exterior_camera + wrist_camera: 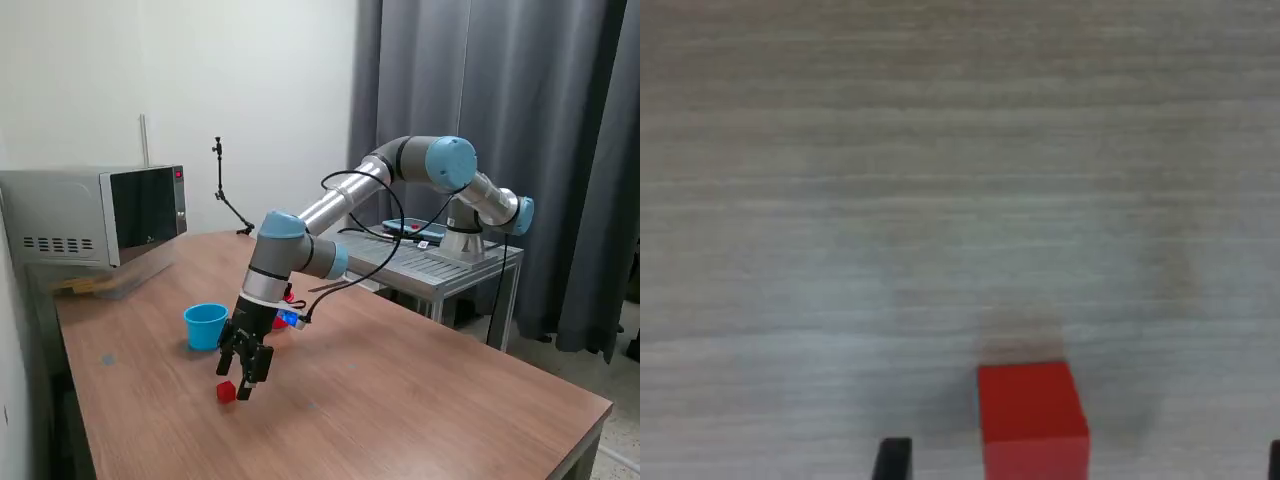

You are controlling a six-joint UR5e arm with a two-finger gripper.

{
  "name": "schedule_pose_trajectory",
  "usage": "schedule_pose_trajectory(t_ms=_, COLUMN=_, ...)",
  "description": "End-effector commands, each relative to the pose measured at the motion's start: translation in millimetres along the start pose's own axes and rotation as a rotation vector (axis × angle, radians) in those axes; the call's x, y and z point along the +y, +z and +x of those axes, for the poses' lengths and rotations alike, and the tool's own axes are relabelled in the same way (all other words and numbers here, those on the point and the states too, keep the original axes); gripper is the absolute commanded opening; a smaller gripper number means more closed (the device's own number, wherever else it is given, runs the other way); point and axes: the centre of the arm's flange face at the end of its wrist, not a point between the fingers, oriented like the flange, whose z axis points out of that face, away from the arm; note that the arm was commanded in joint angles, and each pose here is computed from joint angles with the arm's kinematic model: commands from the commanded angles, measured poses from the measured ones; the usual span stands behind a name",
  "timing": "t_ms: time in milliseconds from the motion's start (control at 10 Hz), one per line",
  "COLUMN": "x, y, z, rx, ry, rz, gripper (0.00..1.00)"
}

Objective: Place red objects in the red bin, and blue objects in the blue bin.

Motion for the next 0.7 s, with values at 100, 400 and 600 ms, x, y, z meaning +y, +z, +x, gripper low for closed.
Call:
schedule_pose_trajectory(t_ms=100, x=3.1, y=3.9, z=-2.2, rx=0.001, ry=-0.003, rz=-0.008, gripper=1.0)
schedule_pose_trajectory(t_ms=400, x=3.3, y=5.3, z=-3.3, rx=0.003, ry=-0.007, rz=-0.008, gripper=0.0)
schedule_pose_trajectory(t_ms=600, x=3.3, y=5.3, z=-3.3, rx=0.003, ry=-0.01, rz=-0.008, gripper=0.0)
